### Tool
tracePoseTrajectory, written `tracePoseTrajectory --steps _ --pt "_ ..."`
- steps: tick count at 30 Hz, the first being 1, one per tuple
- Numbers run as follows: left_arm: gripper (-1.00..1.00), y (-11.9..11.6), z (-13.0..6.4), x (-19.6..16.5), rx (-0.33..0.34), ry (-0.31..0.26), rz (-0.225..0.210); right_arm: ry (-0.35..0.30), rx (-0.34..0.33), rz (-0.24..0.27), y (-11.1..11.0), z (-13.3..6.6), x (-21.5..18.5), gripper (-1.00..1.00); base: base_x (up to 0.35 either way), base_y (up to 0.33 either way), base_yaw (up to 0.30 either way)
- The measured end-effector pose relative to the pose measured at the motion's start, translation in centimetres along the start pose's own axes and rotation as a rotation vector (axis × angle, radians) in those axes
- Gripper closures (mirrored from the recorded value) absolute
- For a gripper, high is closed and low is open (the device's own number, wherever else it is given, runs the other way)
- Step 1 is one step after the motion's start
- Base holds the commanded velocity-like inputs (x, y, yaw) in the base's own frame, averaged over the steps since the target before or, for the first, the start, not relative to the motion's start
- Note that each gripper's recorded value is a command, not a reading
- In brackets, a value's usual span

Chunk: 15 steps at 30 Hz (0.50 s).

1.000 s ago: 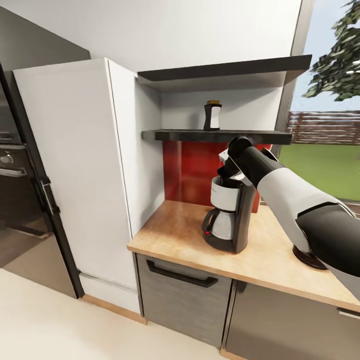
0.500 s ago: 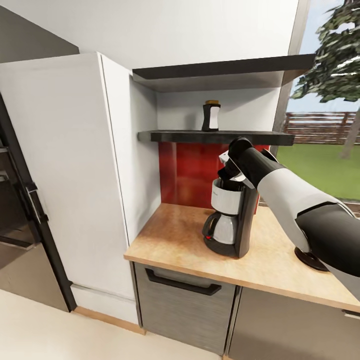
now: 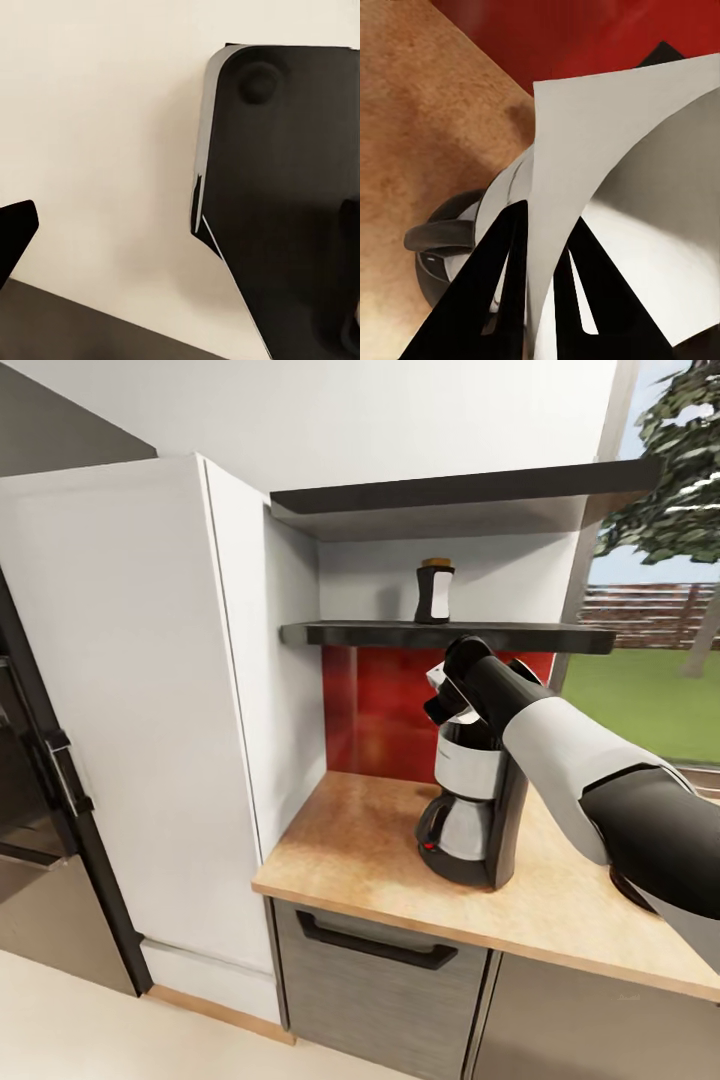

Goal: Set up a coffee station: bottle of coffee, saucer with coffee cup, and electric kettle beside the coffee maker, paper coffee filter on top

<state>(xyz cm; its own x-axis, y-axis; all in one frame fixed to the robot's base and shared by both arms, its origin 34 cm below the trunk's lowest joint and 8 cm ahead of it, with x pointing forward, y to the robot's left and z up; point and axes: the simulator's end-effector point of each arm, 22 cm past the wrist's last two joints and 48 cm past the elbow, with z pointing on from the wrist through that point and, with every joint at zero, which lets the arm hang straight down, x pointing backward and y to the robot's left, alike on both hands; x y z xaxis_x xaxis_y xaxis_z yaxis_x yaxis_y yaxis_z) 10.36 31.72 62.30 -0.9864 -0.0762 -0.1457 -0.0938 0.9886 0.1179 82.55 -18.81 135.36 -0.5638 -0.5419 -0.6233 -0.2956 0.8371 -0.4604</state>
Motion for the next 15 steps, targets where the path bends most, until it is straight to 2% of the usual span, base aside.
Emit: tracePoseTrajectory --steps 4,8,11,15 --pt "-1.0 0.0 0.0 -0.01 0.0 0.0 0.0 0.002 0.0 0.0 0.0 0.05 0.06 1.0 0.013 0.024 0.0" --pt "-1.0 0.01 0.01 -0.04 -0.001 0.0 -0.002 0.005 0.001 0.001 -0.04 0.1 0.17 1.0 0.002 0.213 -0.015" --pt "-1.0 0.01 0.03 -0.22 -0.001 -0.004 -0.003 0.006 0.003 0.002 -0.16 -0.01 0.22 1.0 0.0 0.256 -0.137" --pt "-1.0 0.0 0.07 -0.5 -0.001 -0.01 -0.004 0.004 0.005 0.002 -0.27 -0.3 0.16 1.0 0.0 0.092 -0.208"
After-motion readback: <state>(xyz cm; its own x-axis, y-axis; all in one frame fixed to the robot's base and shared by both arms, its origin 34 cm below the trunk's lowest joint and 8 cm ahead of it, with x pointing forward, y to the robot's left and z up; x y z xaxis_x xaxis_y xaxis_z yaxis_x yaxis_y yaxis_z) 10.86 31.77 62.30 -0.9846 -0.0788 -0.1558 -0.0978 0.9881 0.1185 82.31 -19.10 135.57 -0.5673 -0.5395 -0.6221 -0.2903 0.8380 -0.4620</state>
